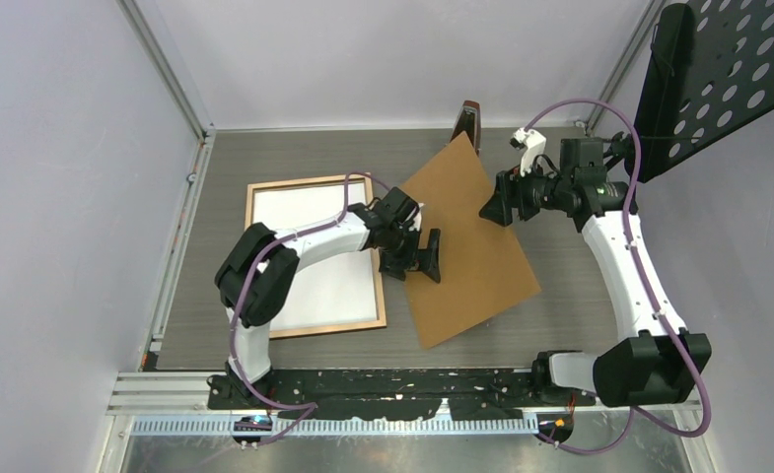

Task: Put the photo into the frame
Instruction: Turn over the photo frame item at the center of the board.

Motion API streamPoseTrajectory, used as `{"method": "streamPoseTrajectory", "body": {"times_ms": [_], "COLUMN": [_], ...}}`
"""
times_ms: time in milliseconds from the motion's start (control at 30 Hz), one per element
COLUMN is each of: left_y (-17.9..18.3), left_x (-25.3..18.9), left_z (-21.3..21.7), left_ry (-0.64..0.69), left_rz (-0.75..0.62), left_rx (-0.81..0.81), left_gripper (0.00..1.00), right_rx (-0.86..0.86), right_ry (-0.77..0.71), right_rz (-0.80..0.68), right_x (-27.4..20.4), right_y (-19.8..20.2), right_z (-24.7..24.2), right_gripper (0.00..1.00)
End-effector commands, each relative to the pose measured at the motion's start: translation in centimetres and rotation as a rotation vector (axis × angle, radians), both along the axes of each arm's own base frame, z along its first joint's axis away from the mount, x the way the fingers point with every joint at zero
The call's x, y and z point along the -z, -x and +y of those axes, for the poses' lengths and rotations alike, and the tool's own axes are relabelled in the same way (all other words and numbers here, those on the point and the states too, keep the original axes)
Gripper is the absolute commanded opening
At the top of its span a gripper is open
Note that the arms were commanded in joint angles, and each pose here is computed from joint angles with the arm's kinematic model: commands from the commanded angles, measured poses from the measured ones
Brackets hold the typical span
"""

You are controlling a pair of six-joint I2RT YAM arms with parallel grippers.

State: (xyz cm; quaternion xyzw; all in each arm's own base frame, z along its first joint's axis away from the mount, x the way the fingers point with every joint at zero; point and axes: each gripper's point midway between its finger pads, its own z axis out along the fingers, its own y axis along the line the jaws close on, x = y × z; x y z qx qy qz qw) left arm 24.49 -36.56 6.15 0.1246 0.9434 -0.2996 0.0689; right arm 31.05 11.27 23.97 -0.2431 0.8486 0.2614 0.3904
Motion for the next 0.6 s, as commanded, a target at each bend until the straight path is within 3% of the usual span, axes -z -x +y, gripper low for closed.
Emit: {"method": "streamPoseTrajectory", "body": {"times_ms": [0, 567], "left_y": [-1.8, -1.6], "left_x": [-3.5, -8.3], "left_z": [-2.5, -0.6], "left_ry": [0.141, 0.32], "left_rz": [-0.146, -0.214], "left_rx": [0.015, -0.011], "left_gripper": [1.0, 1.0], "right_rx": [-0.145, -0.269], "right_ry": [-0.172, -0.217], "right_rz": [0.067, 0.039], "right_x": [-3.6, -6.8], "right_y": [4.5, 7.0], "right_z": [4.0, 6.9], "right_gripper": [0.68, 0.65]}}
